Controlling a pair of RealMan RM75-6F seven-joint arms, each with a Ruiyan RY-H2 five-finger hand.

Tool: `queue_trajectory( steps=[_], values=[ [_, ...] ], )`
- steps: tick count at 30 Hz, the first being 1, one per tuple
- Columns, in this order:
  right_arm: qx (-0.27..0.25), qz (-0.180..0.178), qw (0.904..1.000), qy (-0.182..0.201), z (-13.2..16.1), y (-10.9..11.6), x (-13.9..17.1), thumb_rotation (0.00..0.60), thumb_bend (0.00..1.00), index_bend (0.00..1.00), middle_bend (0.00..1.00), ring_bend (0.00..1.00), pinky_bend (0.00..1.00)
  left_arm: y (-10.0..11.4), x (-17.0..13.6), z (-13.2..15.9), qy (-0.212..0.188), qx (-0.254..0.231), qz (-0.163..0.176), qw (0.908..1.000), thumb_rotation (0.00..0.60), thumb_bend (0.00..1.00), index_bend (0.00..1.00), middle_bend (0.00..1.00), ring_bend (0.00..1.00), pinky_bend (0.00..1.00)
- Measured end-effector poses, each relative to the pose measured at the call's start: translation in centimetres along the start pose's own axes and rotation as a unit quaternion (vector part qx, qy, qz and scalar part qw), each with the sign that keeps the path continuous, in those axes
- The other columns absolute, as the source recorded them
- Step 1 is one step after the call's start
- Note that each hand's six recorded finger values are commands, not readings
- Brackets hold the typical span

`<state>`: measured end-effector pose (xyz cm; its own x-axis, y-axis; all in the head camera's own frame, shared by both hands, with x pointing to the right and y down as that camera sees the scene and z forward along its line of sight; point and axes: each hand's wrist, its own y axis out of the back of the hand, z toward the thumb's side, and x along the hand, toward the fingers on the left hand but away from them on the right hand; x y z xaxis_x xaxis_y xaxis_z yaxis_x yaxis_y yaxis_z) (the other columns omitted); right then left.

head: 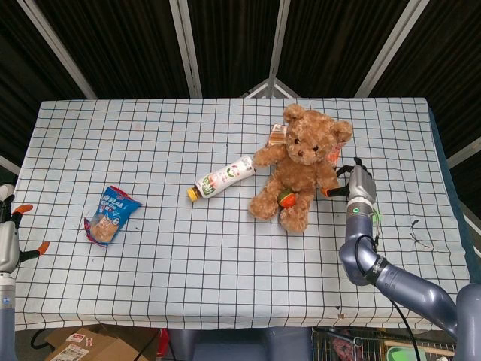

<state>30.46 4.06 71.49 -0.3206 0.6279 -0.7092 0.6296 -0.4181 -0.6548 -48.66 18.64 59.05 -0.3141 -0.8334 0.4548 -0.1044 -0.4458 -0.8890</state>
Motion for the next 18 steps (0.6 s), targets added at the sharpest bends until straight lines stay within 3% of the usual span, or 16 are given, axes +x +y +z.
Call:
queue_trajectory(
  steps=[5,18],
  values=[
    [0.001,-0.004,1.0,0.0,-0.01,0.0,-0.12,0.6,0.11,0.69,0.01,0.0,0.0,0.04,0.04,-0.06,0.001,-0.001,0.0,1.0,0.6,0.29,0.24,0.0,0.0,0.0],
    [0.01,-0.01,0.9999,0.005,-0.04,0.49,-0.19,0.6,0.11,0.7,0.01,0.0,0.0,0.09,0.03,-0.15,0.001,-0.001,0.0,1.0,0.6,0.29,0.24,0.0,0.0,0.0]
  ],
)
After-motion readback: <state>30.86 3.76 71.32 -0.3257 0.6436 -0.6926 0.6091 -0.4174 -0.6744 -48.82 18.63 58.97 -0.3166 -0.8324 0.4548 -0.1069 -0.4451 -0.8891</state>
